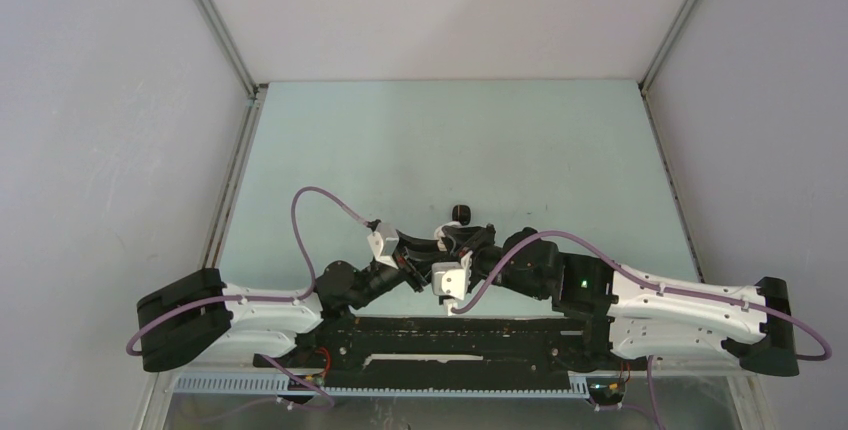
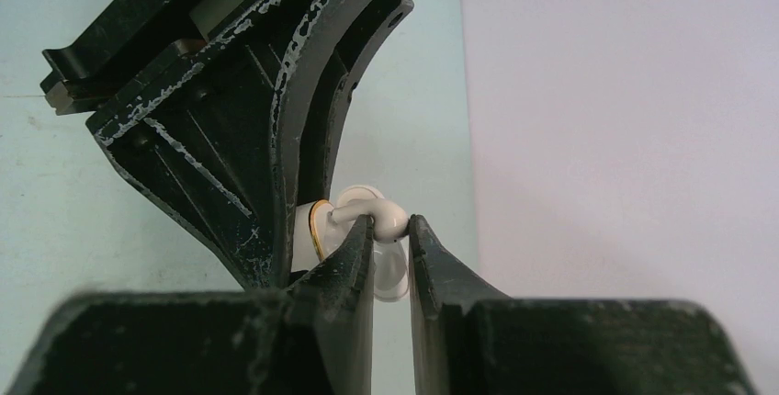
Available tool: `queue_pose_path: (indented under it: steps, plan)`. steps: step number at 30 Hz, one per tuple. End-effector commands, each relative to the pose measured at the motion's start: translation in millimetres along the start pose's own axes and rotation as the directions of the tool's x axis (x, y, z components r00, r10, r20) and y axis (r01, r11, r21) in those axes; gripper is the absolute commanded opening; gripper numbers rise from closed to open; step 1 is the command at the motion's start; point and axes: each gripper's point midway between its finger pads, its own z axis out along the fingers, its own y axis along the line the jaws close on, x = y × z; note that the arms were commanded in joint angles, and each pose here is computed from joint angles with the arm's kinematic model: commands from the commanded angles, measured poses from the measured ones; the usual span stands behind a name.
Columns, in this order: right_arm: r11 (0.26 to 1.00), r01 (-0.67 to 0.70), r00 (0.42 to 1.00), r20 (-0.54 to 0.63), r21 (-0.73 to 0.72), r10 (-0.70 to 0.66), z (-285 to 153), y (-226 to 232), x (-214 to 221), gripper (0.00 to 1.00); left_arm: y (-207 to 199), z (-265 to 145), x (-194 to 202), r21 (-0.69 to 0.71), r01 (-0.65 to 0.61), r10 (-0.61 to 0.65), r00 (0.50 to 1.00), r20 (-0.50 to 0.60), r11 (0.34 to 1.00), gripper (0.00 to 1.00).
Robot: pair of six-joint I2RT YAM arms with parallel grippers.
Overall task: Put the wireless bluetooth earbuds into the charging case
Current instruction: Place the earbud in the charging case.
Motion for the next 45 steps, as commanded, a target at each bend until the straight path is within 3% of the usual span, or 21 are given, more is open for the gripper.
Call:
queue_pose_path:
  steps: [1, 17, 22, 30, 34, 45]
  plan:
    - [1.0, -0.013, 1.0, 0.001, 0.006, 0.013, -4, 0, 0, 0.0, -2, 2, -16, 0.0, 0.016, -0.016, 0.998, 0.068, 1.0, 0.0]
    - [1.0, 0.016, 1.0, -0.002, -0.026, -0.016, -3, 11, 5, 0.0, -2, 1, -13, 0.006, 0.007, -0.008, 0.998, 0.06, 1.0, 0.0]
    - [0.997, 0.029, 1.0, 0.007, -0.068, -0.028, -3, 19, 5, 0.3, -1, -1, -9, 0.004, -0.005, 0.005, 0.999, 0.05, 1.0, 0.0]
    - [0.989, 0.007, 1.0, 0.004, -0.148, -0.006, -8, 27, 2, 0.43, 0, -2, -3, 0.004, -0.021, 0.021, 0.999, 0.032, 1.0, 0.0]
    - [0.98, -0.031, 1.0, -0.013, -0.197, 0.029, -10, 30, 1, 0.55, -1, -1, 0, 0.016, -0.029, 0.029, 0.999, 0.02, 0.999, 0.0]
    - [0.969, -0.192, 0.981, -0.029, -0.158, 0.19, -29, -19, -15, 0.56, 2, -4, 7, 0.006, -0.034, 0.034, 0.999, 0.0, 0.999, 0.0]
